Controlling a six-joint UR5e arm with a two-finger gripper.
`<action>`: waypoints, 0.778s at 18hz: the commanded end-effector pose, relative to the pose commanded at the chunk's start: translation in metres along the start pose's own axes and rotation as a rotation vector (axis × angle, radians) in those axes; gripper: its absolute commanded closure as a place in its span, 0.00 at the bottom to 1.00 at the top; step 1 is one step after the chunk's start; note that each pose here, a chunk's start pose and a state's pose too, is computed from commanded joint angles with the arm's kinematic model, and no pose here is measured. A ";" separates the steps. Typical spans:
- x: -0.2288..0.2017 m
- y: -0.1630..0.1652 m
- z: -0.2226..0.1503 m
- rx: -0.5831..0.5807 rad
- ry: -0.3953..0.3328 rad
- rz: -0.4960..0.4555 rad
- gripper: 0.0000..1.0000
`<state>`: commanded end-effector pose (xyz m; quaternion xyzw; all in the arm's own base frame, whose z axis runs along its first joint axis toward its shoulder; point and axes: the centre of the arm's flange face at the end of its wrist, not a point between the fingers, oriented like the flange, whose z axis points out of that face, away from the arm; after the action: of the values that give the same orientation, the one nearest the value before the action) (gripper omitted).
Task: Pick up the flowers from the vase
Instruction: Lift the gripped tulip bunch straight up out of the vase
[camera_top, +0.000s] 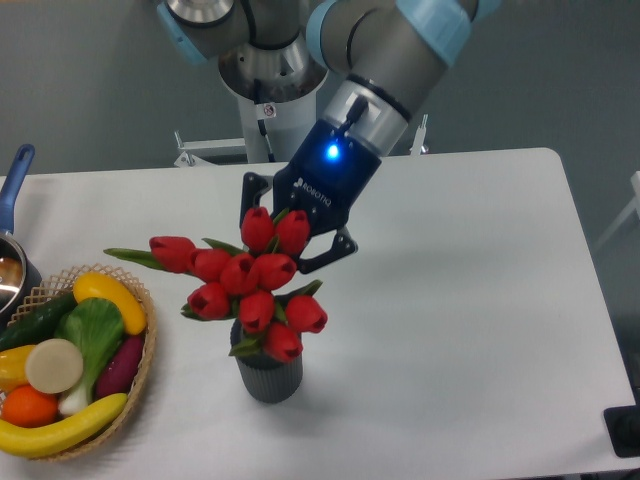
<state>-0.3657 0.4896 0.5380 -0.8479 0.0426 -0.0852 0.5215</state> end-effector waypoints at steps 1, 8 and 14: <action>-0.001 -0.003 -0.003 0.002 -0.007 0.004 0.70; -0.014 -0.006 -0.033 0.017 -0.062 0.003 0.70; -0.047 0.008 -0.064 0.015 -0.133 0.006 0.70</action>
<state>-0.4242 0.4375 0.5541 -0.8476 0.0098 -0.0276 0.5298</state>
